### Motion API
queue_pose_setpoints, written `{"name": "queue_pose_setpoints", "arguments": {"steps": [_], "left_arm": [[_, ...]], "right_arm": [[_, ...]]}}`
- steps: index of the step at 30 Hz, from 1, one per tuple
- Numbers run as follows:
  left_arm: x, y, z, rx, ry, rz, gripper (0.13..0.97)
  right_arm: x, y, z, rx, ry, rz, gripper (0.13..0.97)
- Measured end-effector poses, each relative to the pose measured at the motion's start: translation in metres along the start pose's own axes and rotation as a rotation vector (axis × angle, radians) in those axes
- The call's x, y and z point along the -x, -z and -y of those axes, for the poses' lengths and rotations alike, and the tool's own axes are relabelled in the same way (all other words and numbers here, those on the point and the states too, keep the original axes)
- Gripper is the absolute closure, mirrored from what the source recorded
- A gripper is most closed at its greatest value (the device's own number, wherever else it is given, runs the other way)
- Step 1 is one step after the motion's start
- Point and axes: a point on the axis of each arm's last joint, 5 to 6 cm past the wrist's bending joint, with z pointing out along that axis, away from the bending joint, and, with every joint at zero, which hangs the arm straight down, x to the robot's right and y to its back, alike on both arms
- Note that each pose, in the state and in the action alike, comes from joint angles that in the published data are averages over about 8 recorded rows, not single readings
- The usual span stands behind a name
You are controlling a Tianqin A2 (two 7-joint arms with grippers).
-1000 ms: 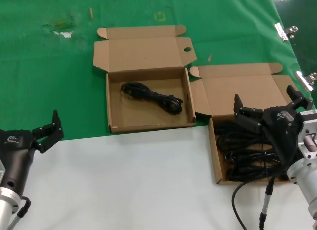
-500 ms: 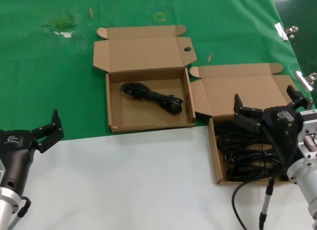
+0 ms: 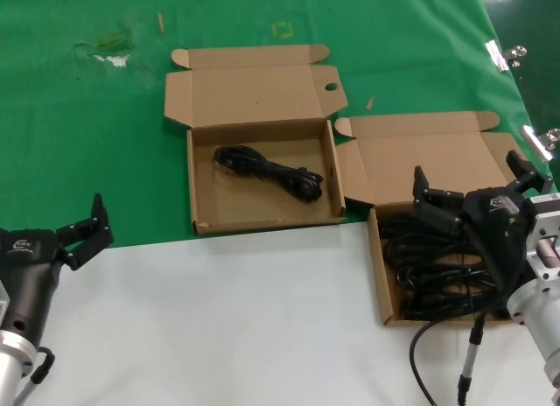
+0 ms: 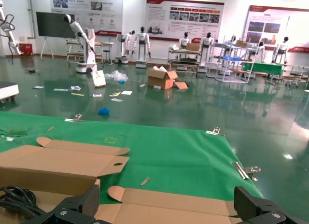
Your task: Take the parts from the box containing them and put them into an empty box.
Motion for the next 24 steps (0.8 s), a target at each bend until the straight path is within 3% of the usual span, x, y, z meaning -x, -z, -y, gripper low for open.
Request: {"name": "queue_pose_setpoints", "arguments": {"steps": [24], "left_arm": [[0.0000,0.0000,0.0000,0.000,0.000,0.000,0.132]], "right_arm": [[0.0000,0.0000,0.0000,0.000,0.000,0.000,0.130]]}}
